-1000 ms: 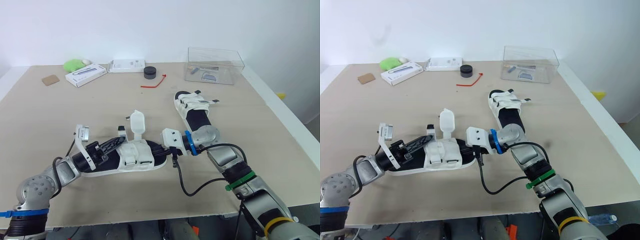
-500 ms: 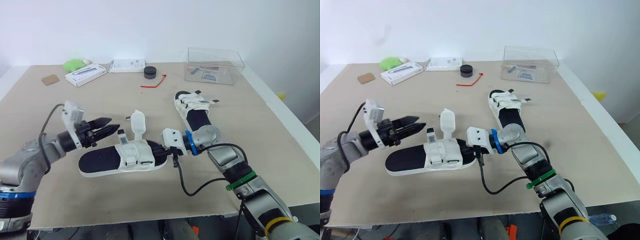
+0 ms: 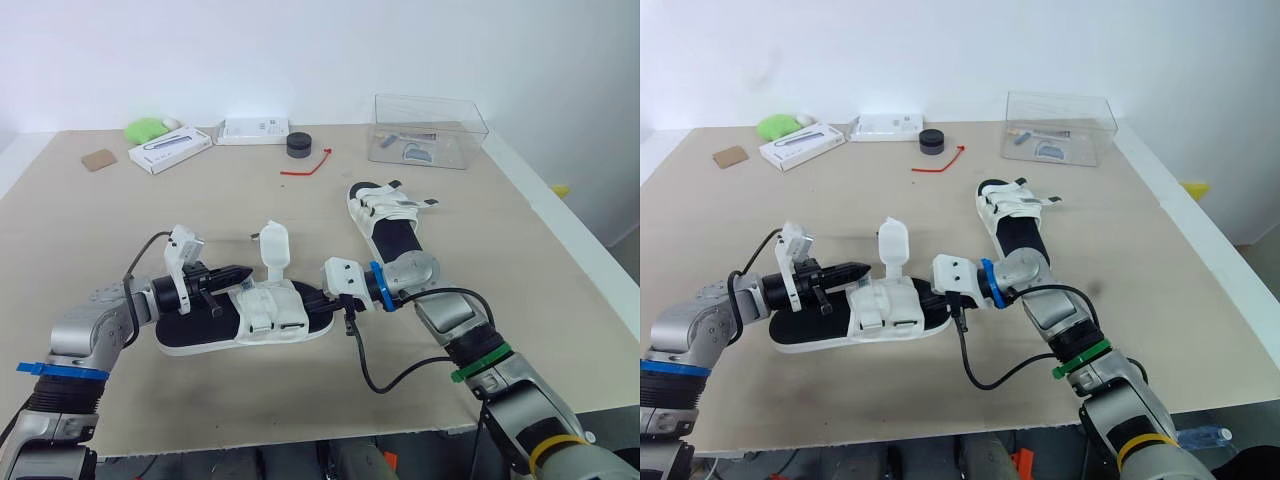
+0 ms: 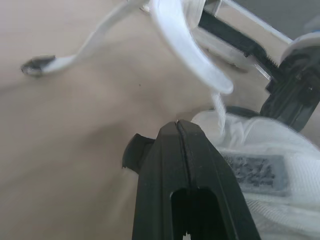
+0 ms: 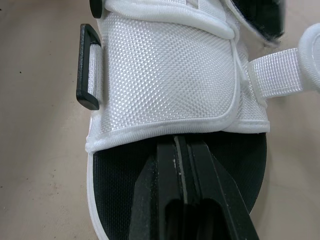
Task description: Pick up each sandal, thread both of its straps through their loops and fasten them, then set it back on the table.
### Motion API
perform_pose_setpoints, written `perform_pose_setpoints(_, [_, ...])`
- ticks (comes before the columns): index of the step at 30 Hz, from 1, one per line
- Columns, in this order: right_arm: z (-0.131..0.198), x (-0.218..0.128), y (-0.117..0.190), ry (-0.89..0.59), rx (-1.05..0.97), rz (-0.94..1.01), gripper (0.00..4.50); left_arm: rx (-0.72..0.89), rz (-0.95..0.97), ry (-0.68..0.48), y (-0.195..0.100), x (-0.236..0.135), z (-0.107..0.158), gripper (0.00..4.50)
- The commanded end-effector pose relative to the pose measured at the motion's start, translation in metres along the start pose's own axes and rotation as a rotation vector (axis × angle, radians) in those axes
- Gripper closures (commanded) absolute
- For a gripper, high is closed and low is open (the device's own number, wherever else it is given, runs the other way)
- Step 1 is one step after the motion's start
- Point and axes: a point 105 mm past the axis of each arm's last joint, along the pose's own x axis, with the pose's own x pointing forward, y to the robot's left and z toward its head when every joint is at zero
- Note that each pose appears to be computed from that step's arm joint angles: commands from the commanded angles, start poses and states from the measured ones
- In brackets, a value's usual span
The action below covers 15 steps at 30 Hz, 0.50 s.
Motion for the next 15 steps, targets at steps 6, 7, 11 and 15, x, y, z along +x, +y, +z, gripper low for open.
perform_pose_setpoints(6, [-0.028, 0.001, 0.008, 0.111, 0.063, 0.013, 4.5, -0.044, -0.128, 0.005, -0.018, 0.011, 0.008, 4.48])
perform_pose_setpoints(7, [-0.028, 0.002, 0.008, 0.11, 0.063, 0.012, 4.5, -0.051, -0.142, -0.001, -0.02, 0.011, 0.009, 4.48])
perform_pose_setpoints(11, [-0.028, 0.002, 0.007, 0.111, 0.063, 0.01, 4.5, -0.016, -0.056, 0.003, -0.003, 0.01, 0.017, 4.48])
perform_pose_setpoints(15, [-0.029, 0.001, 0.006, 0.113, 0.065, 0.005, 4.5, -0.093, 0.094, -0.112, 0.03, 0.002, 0.046, 4.48])
